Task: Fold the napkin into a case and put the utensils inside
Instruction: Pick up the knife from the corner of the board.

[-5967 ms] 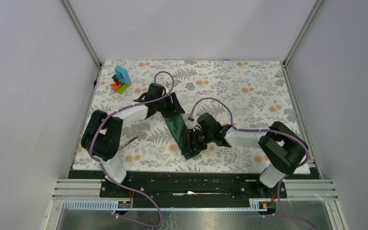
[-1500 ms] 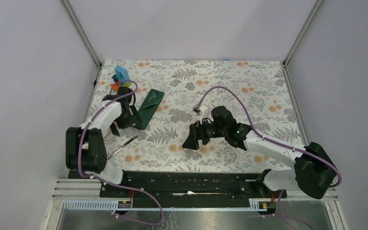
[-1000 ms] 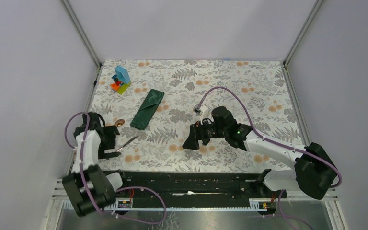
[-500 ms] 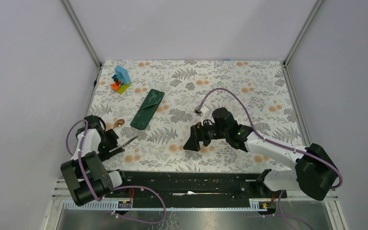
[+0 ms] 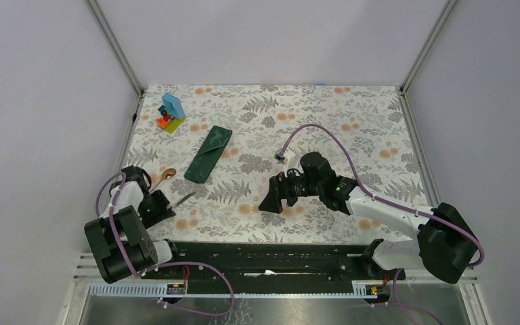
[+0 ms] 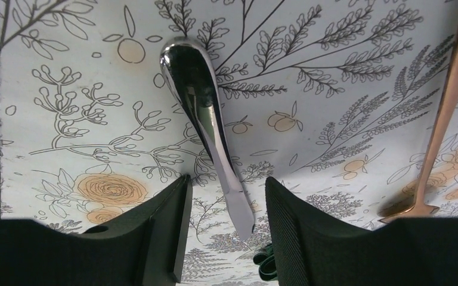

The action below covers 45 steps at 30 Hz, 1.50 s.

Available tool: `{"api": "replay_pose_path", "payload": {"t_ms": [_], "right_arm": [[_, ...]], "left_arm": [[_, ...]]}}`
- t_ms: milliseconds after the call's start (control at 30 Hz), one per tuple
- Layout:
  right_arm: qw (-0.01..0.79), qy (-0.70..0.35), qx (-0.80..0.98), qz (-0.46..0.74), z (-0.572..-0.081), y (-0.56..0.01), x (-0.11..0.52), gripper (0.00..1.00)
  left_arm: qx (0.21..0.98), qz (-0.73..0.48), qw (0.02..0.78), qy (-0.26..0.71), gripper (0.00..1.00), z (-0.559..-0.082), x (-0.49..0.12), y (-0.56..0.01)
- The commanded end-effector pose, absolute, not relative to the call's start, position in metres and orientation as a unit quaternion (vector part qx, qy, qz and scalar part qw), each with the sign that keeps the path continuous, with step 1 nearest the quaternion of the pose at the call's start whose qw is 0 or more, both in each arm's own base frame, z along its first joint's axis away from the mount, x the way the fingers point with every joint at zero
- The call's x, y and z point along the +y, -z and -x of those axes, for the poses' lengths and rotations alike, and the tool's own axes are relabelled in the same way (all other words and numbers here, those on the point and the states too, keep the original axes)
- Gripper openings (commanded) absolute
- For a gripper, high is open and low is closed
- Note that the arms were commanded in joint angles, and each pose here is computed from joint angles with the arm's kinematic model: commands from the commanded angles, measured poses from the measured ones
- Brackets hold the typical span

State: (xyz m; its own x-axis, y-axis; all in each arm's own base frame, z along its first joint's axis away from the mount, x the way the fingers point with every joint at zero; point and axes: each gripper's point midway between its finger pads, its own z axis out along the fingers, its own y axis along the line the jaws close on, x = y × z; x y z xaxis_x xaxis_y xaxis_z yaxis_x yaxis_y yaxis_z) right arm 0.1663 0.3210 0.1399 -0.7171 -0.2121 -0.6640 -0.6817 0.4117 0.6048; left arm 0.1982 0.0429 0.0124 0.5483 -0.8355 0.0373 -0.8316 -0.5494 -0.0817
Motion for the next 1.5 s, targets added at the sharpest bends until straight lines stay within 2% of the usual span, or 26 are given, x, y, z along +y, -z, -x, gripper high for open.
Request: {"api": "replay_pose_path", "payload": {"t_ms": [0, 100, 233, 467, 533, 600, 633, 700, 867, 967, 1067, 1167, 1467], "right_arm": [[0.273, -0.481, 0.782, 0.287, -0.166, -0.156, 0.325, 0.88], [0.272, -0.480, 0.784, 0.286, -0.167, -0.155, 0.325, 0.87], [0.273, -0.479, 0.784, 0.286, -0.167, -0.154, 0.325, 0.88], [0.274, -0.476, 0.786, 0.284, -0.168, -0.153, 0.325, 0.87], [0.273, -0.476, 0.786, 0.284, -0.168, -0.153, 0.325, 0.87], [0.274, -0.476, 0.786, 0.284, -0.169, -0.154, 0.325, 0.87], [0.274, -0.476, 0.786, 0.284, -0.169, -0.153, 0.325, 0.87], [0.274, -0.476, 0.786, 0.283, -0.169, -0.153, 0.325, 0.87], [0.274, -0.476, 0.786, 0.283, -0.169, -0.153, 0.325, 0.87], [0.274, -0.475, 0.787, 0.283, -0.169, -0.153, 0.326, 0.87], [0.276, -0.475, 0.787, 0.282, -0.170, -0.154, 0.325, 0.87], [0.277, -0.473, 0.788, 0.281, -0.170, -0.153, 0.325, 0.87], [0.274, -0.473, 0.788, 0.281, -0.171, -0.152, 0.326, 0.87]], "left_arm": [[0.461, 0.886, 0.043, 0.025, 0.51, -0.200, 0.052, -0.002], [0.462, 0.886, 0.040, 0.017, 0.46, -0.200, 0.055, 0.001], [0.465, 0.885, 0.026, 0.005, 0.33, -0.197, 0.053, 0.009], [0.473, 0.881, -0.006, -0.027, 0.33, -0.181, 0.051, 0.021], [0.476, 0.879, -0.009, -0.035, 0.35, -0.177, 0.052, 0.021], [0.478, 0.877, -0.011, -0.047, 0.51, -0.171, 0.055, 0.020], [0.480, 0.876, -0.012, -0.051, 0.55, -0.168, 0.056, 0.020], [0.479, 0.876, -0.016, -0.055, 0.56, -0.162, 0.056, 0.022], [0.479, 0.876, -0.020, -0.056, 0.40, -0.160, 0.057, 0.028], [0.482, 0.874, -0.029, -0.059, 0.22, -0.159, 0.056, 0.031], [0.487, 0.870, -0.031, -0.070, 0.14, -0.153, 0.057, 0.031], [0.495, 0.864, -0.033, -0.079, 0.00, -0.146, 0.056, 0.027], [0.517, 0.854, 0.004, -0.061, 0.00, -0.138, 0.053, -0.010]]}}
